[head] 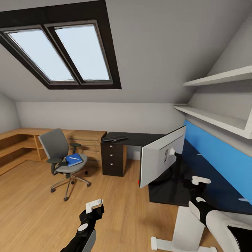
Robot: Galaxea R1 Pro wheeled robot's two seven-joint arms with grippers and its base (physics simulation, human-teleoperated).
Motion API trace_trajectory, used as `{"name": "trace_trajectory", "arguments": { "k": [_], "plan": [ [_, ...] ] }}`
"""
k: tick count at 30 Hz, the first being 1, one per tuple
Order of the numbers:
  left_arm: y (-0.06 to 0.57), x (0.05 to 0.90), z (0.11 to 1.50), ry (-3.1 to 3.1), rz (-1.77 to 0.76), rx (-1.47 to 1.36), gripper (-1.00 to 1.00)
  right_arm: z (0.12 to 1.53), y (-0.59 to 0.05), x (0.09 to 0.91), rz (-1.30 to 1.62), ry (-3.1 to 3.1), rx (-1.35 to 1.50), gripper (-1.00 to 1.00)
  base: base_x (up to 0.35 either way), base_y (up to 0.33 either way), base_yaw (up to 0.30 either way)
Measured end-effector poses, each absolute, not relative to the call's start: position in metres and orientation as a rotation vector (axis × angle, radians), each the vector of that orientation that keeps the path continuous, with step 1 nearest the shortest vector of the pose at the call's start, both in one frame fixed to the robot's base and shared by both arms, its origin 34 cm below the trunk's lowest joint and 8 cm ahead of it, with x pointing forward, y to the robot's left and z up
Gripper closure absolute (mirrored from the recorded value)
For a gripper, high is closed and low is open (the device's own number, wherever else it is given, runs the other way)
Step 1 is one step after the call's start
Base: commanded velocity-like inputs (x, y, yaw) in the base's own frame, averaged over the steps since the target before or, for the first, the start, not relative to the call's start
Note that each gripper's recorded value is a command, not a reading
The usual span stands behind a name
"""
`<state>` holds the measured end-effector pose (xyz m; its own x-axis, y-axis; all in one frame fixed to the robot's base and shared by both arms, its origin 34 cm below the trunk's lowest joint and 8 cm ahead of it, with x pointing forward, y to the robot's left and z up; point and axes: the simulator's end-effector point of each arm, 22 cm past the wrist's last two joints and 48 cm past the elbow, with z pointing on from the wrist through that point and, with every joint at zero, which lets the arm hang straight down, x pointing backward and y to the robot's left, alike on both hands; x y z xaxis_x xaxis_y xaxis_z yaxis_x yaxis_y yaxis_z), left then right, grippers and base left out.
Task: In the bedroom, organize the workspace by keeping the computer under the desk, ensuring the monitor is on the desk, placing the keyboard on the desk next to the monitor, placing the mouse on the desk next to the keyboard, moving the folder from the swivel chair onto the desk next to the mouse, stacking the notebook on top of the folder with the pen on top of the notebook, and positioning the swivel chair next to the desk.
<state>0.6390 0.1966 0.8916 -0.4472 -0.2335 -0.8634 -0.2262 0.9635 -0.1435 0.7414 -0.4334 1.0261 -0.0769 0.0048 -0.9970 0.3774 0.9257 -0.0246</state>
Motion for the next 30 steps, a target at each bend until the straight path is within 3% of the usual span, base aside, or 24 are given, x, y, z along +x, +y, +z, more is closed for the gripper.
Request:
{"name": "trace_trajectory", "arguments": {
  "k": [13, 30],
  "plan": [
    [0.197, 0.653, 0.925, 2.031, -0.041, -0.337, -1.0, 1.026, -0.425, 0.744, -0.321, 1.635, 0.248, -1.0, 0.003, -0.008, 0.0],
    [0.193, 0.652, 0.973, 2.214, -0.264, -0.39, -1.0, 1.013, -0.426, 0.75, -0.32, 1.625, 0.258, -1.0, 0.0, 0.0, 0.0]
  ]
}}
